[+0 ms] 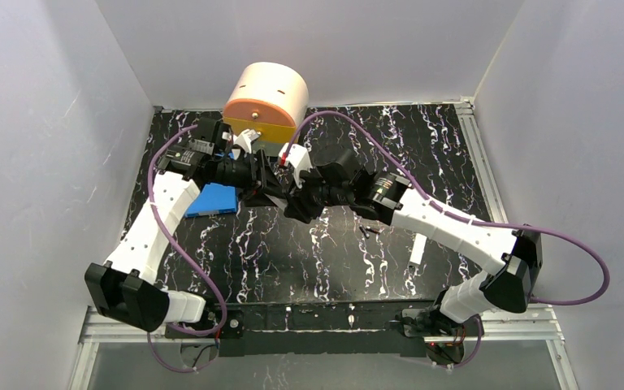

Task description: Load the batteries into the remote control

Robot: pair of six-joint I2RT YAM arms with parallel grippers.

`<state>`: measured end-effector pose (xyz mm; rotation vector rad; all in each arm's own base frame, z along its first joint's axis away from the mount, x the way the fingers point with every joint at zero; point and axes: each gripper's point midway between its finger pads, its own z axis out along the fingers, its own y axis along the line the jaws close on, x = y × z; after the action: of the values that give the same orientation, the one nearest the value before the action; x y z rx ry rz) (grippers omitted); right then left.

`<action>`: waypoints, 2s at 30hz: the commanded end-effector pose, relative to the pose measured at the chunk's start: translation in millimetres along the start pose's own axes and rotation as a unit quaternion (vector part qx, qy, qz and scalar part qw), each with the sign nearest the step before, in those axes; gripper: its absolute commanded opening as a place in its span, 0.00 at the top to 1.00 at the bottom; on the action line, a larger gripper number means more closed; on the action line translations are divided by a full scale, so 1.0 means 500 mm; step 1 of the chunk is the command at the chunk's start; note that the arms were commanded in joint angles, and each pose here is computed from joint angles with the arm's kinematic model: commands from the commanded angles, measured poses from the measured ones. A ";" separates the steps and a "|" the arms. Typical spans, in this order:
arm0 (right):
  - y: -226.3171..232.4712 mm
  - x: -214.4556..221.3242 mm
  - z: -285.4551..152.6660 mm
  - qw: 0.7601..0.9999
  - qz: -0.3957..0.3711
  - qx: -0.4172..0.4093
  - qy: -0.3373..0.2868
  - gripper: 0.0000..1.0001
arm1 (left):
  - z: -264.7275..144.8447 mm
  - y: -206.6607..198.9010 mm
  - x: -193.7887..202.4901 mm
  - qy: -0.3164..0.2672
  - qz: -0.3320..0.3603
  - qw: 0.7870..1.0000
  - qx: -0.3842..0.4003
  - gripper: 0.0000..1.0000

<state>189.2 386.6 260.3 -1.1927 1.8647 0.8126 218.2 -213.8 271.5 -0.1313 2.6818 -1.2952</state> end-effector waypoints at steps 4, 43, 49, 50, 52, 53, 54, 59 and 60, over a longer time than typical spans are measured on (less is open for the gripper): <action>0.010 -0.026 -0.004 0.999 -0.038 -0.018 -0.023 0.69 | -0.019 -0.032 0.026 0.015 0.011 0.999 0.051 0.65; -0.141 -0.253 -0.267 0.790 0.464 -0.166 -0.365 0.19 | -0.101 -0.273 -0.100 -0.087 0.099 0.948 0.289 1.00; -0.124 -0.268 -0.236 0.789 0.468 -0.191 -0.348 0.31 | -0.095 -0.271 -0.105 -0.081 0.075 0.948 0.298 1.00; -0.121 -0.268 -0.230 0.789 0.470 -0.194 -0.345 0.33 | -0.095 -0.271 -0.104 -0.078 0.074 0.948 0.299 1.00; -0.114 -0.271 -0.221 0.790 0.468 -0.205 -0.340 0.39 | -0.095 -0.271 -0.102 -0.076 0.072 0.949 0.297 1.00; -0.111 -0.273 -0.217 0.791 0.466 -0.208 -0.337 0.42 | -0.095 -0.271 -0.102 -0.075 0.072 0.949 0.296 1.00; -0.109 -0.273 -0.216 0.791 0.466 -0.209 -0.335 0.44 | -0.093 -0.270 -0.104 -0.073 0.071 0.950 0.294 1.00; -0.115 -0.258 -0.207 0.790 0.473 -0.201 -0.335 0.57 | -0.092 -0.272 -0.105 -0.065 0.065 0.951 0.296 1.00; -0.117 -0.253 -0.206 0.787 0.478 -0.200 -0.335 0.61 | -0.093 -0.273 -0.104 -0.063 0.063 0.951 0.297 1.00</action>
<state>258.4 339.8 392.9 0.0794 1.6958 1.9251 273.3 -256.3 396.4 -0.0323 2.0725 -1.8531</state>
